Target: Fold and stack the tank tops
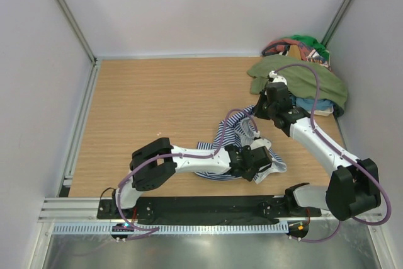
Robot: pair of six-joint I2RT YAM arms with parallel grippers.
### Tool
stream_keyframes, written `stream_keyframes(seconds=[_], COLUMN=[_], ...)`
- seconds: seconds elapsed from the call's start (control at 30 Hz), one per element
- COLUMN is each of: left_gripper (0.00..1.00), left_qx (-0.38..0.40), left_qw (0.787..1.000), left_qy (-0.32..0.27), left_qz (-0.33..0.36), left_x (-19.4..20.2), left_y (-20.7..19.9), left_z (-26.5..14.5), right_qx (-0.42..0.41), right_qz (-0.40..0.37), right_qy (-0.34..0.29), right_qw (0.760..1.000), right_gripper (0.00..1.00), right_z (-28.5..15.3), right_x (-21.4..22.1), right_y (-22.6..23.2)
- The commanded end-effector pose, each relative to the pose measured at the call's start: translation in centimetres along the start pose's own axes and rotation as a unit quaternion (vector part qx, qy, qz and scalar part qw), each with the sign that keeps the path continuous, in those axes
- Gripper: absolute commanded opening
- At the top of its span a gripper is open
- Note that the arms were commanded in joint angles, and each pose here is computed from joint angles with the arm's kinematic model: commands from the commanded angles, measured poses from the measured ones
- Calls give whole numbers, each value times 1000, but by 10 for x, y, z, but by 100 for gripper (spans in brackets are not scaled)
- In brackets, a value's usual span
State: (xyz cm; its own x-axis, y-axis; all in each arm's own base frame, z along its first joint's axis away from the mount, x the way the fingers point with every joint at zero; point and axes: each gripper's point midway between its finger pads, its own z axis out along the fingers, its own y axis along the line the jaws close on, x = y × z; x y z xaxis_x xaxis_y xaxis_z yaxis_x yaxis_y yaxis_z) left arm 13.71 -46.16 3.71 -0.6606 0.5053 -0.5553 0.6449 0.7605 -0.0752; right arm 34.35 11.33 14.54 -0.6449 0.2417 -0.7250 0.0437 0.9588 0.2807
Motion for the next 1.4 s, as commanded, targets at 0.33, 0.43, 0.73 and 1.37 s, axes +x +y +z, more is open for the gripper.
stream_keyframes(seconds=[0.33, 0.43, 0.73, 1.37], left_gripper=[11, 12, 45, 0], left_qx=[-31, -32, -30, -133], left_qw=[999, 999, 998, 988], left_qy=[21, 26, 17, 17], left_qz=[-32, -34, -46, -79], left_x=[17, 22, 21, 28], left_y=[14, 16, 19, 58], left_z=[-4, -2, -8, -9], right_qx=[-16, -18, -19, -31], right_qz=[15, 17, 18, 25], right_qy=[-28, -30, -29, -37], right_qw=[999, 999, 999, 998], right_gripper=[5, 4, 5, 5], right_z=[-7, -8, -9, -20], right_x=[-15, -16, -15, -17], right_y=[4, 4, 4, 7])
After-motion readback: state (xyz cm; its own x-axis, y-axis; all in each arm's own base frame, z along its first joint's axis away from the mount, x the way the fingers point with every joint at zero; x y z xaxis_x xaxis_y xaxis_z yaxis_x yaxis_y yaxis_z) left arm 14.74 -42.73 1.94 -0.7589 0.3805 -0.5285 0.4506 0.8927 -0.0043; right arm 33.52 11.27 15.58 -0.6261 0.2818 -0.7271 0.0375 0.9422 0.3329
